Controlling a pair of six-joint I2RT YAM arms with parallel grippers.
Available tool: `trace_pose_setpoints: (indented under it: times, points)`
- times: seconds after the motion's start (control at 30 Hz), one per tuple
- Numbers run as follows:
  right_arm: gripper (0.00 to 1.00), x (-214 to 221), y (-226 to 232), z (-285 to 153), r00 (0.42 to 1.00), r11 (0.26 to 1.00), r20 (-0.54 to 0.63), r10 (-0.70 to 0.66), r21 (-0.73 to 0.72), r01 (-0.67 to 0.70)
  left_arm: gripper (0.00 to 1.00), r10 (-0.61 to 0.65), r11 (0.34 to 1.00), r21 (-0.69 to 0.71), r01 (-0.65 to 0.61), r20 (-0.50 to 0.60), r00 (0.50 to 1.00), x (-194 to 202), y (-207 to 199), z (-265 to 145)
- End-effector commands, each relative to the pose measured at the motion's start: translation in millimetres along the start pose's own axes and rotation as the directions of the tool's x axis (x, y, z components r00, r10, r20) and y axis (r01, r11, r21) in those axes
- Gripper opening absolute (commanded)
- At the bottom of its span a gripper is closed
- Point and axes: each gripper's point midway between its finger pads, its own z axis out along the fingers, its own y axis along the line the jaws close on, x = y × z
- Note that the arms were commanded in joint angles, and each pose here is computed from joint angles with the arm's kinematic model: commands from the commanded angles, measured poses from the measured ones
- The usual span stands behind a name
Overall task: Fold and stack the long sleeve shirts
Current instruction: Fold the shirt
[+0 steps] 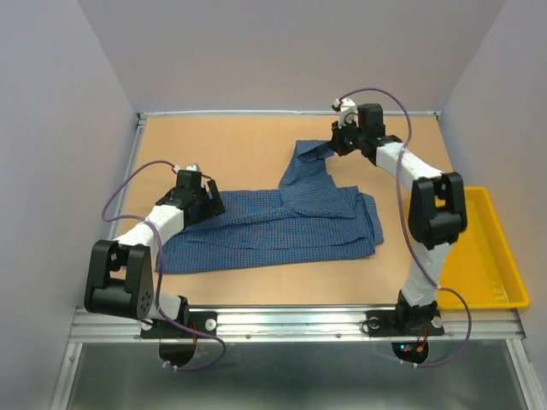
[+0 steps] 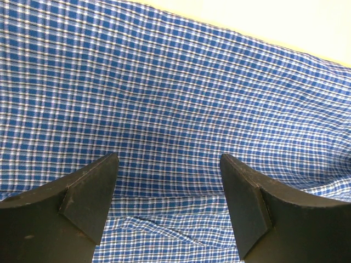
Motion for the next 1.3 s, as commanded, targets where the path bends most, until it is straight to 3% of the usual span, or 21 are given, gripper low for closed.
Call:
trace_pose_setpoints:
  times: [0.0, 0.03, 0.23, 0.37, 0.5, 0.73, 0.93, 1.03, 1.27]
  points:
    - [0.00, -90, 77, -83, 0.972, 0.992, 0.222, -0.071, -0.087, 0.092, 0.87, -0.016, 0.999, -0.030, 0.017, 0.028, 0.999, -8, 4, -2]
    - [0.01, -113, 96, -117, 0.954, 0.988, 0.285, -0.096, -0.086, 0.125, 0.87, -0.021, 0.999, -0.026, 0.022, 0.031, 0.999, -11, 2, -3]
    - [0.00, -110, 230, -195, 0.945, 0.941, 0.323, -0.041, -0.307, 0.145, 0.87, -0.068, 0.998, 0.010, 0.067, 0.093, 0.993, -32, -10, -27]
    - [0.01, -89, 316, -221, 0.963, 0.868, 0.266, 0.037, -0.486, 0.100, 0.87, -0.099, 0.995, 0.033, 0.095, 0.131, 0.986, -44, -16, -51]
    - [0.01, -48, 396, -242, 0.984, 0.781, 0.177, 0.022, -0.617, 0.094, 0.86, -0.124, 0.992, 0.029, 0.121, 0.168, 0.978, -47, -12, -70]
    - [0.01, -19, 418, -278, 0.994, 0.686, 0.097, 0.050, -0.727, 0.037, 0.87, -0.122, 0.991, 0.075, 0.110, 0.180, 0.976, -37, -12, -86]
    - [0.01, -11, 382, -318, 0.981, 0.752, 0.144, 0.130, -0.659, -0.003, 0.86, -0.096, 0.993, 0.088, 0.081, 0.177, 0.980, -45, -19, -79]
    - [0.00, 8, 371, -321, 0.981, 0.770, 0.102, 0.167, -0.635, -0.065, 0.86, -0.088, 0.991, 0.112, 0.072, 0.142, 0.986, -43, -26, -70]
    - [0.01, 32, 360, -334, 0.971, 0.762, 0.061, 0.231, -0.632, -0.142, 0.86, -0.118, 0.987, 0.112, 0.112, 0.052, 0.992, -32, -33, -36]
